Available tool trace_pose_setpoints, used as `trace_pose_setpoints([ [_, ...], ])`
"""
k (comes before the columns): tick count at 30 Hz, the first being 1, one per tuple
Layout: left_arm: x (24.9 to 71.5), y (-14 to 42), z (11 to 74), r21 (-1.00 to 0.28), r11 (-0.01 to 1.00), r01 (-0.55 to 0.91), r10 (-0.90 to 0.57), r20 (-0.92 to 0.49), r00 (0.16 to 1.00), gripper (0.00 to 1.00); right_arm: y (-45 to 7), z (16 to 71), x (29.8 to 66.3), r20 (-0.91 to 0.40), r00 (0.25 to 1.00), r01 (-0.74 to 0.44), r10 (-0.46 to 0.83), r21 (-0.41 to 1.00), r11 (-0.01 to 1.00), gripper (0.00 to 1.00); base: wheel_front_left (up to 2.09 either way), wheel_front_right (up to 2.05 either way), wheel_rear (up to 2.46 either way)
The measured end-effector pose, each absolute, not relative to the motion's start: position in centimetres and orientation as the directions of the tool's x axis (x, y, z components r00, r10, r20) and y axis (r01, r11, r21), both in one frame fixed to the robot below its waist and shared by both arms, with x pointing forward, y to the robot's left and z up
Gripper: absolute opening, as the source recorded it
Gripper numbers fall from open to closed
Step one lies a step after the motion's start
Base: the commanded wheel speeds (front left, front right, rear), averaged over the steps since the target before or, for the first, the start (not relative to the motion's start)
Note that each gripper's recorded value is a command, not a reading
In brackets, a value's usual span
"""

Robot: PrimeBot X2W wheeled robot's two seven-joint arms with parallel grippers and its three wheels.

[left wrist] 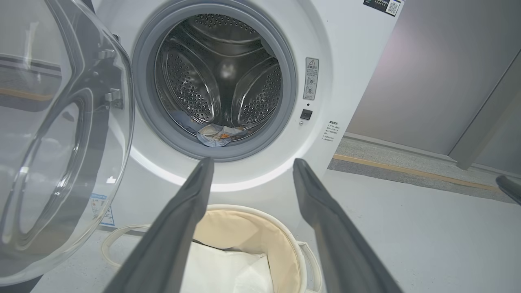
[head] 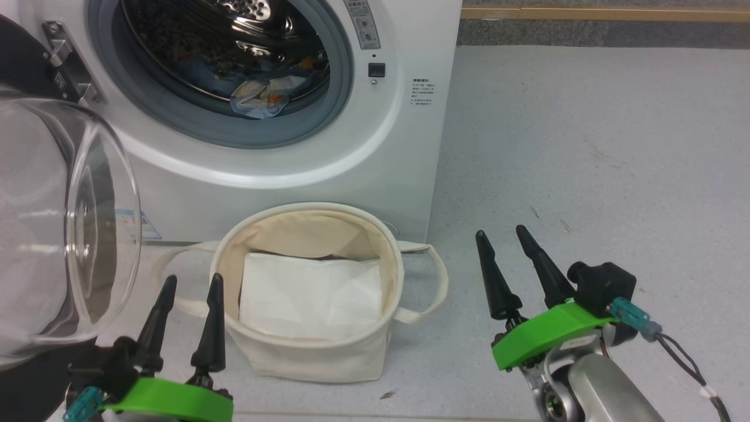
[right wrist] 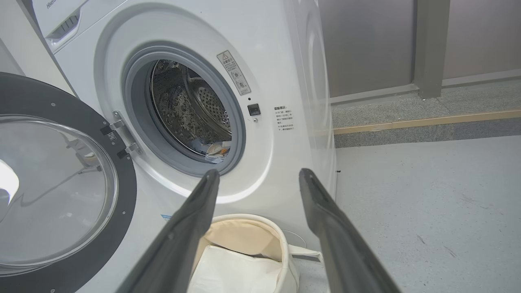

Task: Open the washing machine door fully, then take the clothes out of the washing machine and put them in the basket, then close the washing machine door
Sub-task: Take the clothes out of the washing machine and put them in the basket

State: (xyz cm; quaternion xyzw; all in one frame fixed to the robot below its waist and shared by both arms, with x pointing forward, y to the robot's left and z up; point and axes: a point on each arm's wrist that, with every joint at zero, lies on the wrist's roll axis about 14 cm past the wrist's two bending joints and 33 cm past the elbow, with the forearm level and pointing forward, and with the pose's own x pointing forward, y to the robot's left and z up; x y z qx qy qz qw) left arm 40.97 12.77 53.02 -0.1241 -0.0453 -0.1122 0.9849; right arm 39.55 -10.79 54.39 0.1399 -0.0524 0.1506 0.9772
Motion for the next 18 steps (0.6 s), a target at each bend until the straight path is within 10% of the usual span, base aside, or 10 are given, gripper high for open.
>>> trace_pose_setpoints([
  [18,40.85,12.24,52.37,-0.214,0.944,0.25,-0.237,0.083,0.968,1.0,-11.25,54.75,39.62,0.155,0.951,-0.299,0.266,0.258,0.919,1.0,0.07,-0.1,0.03],
])
